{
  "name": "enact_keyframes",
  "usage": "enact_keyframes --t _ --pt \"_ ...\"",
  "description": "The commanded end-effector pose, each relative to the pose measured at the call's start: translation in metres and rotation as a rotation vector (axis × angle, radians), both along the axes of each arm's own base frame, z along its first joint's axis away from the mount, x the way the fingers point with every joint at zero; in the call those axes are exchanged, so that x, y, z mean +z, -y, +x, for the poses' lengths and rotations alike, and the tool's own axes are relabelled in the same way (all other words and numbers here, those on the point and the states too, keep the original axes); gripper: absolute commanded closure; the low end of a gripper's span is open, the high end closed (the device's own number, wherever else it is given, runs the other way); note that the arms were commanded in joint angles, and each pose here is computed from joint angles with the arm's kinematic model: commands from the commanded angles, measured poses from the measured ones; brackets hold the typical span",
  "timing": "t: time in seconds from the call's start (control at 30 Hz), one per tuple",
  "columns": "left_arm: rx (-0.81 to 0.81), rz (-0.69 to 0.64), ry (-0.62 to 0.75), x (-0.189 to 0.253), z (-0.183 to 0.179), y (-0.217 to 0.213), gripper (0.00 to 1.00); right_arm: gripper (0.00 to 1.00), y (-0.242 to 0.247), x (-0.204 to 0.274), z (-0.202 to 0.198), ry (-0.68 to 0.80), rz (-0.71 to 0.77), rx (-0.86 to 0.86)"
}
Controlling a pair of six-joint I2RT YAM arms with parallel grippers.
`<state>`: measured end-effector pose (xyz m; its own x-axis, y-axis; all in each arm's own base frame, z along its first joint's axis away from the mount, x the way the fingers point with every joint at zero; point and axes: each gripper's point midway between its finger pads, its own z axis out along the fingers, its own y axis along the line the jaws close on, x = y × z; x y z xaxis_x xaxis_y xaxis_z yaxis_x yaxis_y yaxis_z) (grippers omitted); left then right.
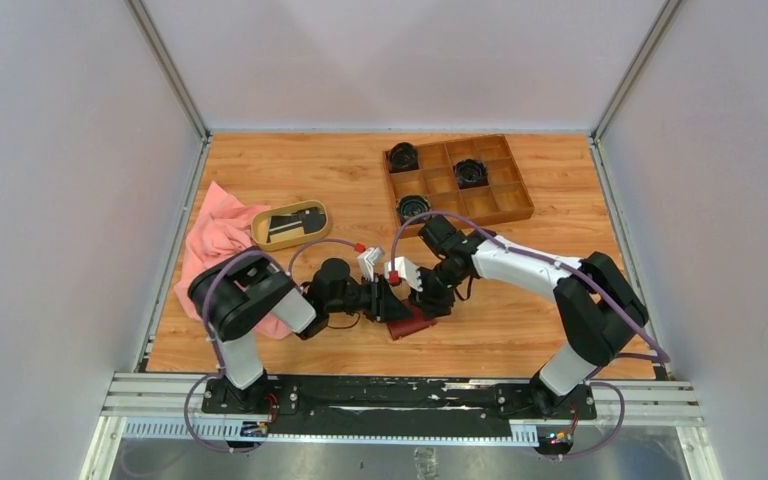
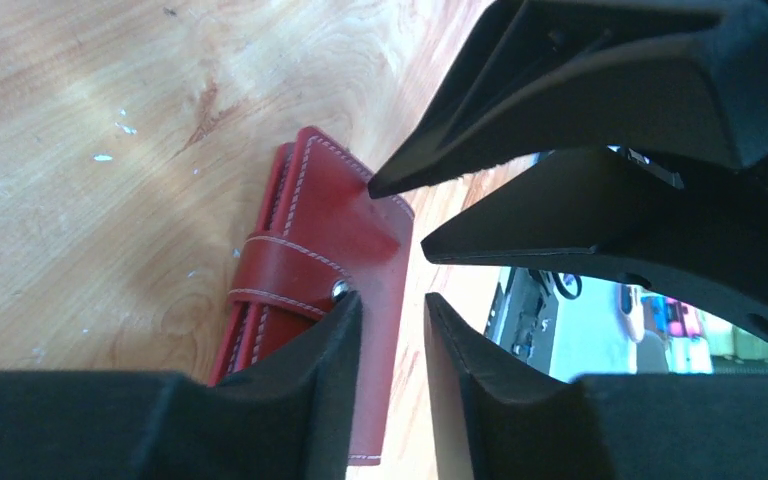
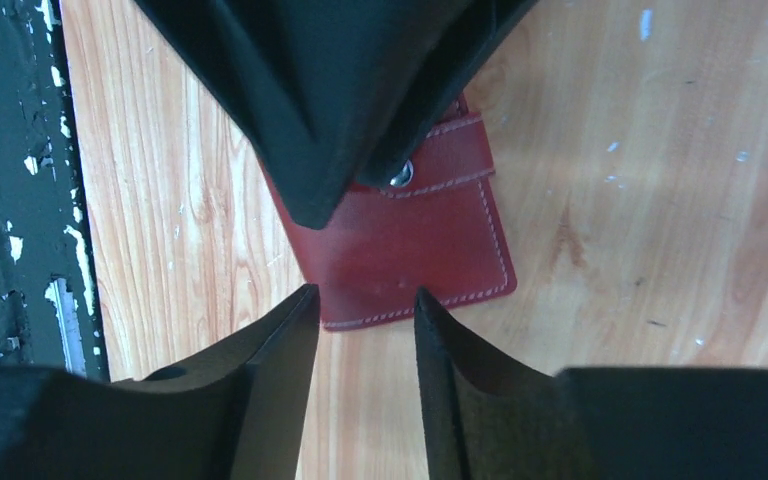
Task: Put the credit cards into the card holder
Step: Close the card holder at the center of the board, then reset both arms
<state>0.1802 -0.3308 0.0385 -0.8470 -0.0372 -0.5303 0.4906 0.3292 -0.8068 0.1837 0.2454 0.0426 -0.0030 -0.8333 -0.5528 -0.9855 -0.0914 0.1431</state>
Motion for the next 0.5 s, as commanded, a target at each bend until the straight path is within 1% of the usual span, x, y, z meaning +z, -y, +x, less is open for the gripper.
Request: enact_keyframes --t 0.0,0.07,0.2,0.27,0.33,0.4,0.47 --pt "0.049 0.128 -0.038 -0.009 -0.002 -0.017 0.59 0.53 -0.001 0.026 0.006 0.051 0.027 -0.003" --pt "0.055 0.105 0.015 0.017 0.005 -0.013 0.51 0.50 0.003 0.040 0.007 0.055 0.063 -0.008" --pt "0.078 0.087 0.142 0.063 0.017 -0.018 0.41 0.48 0.016 0.073 0.013 0.102 0.144 -0.030" --pt "0.102 0.098 0.209 0.081 0.025 -0.028 0.36 0.47 0.028 0.088 0.022 0.151 0.162 -0.073" --pt "0.130 0.141 0.262 0.095 0.031 -0.044 0.32 0.45 0.044 0.106 0.035 0.216 0.185 -0.140" --pt "0.178 0.192 0.340 0.117 0.042 -0.063 0.22 0.39 0.065 0.131 0.050 0.278 0.231 -0.238" --pt "0.222 0.256 0.440 0.145 0.049 -0.080 0.10 0.29 0.087 0.158 0.063 0.324 0.296 -0.347"
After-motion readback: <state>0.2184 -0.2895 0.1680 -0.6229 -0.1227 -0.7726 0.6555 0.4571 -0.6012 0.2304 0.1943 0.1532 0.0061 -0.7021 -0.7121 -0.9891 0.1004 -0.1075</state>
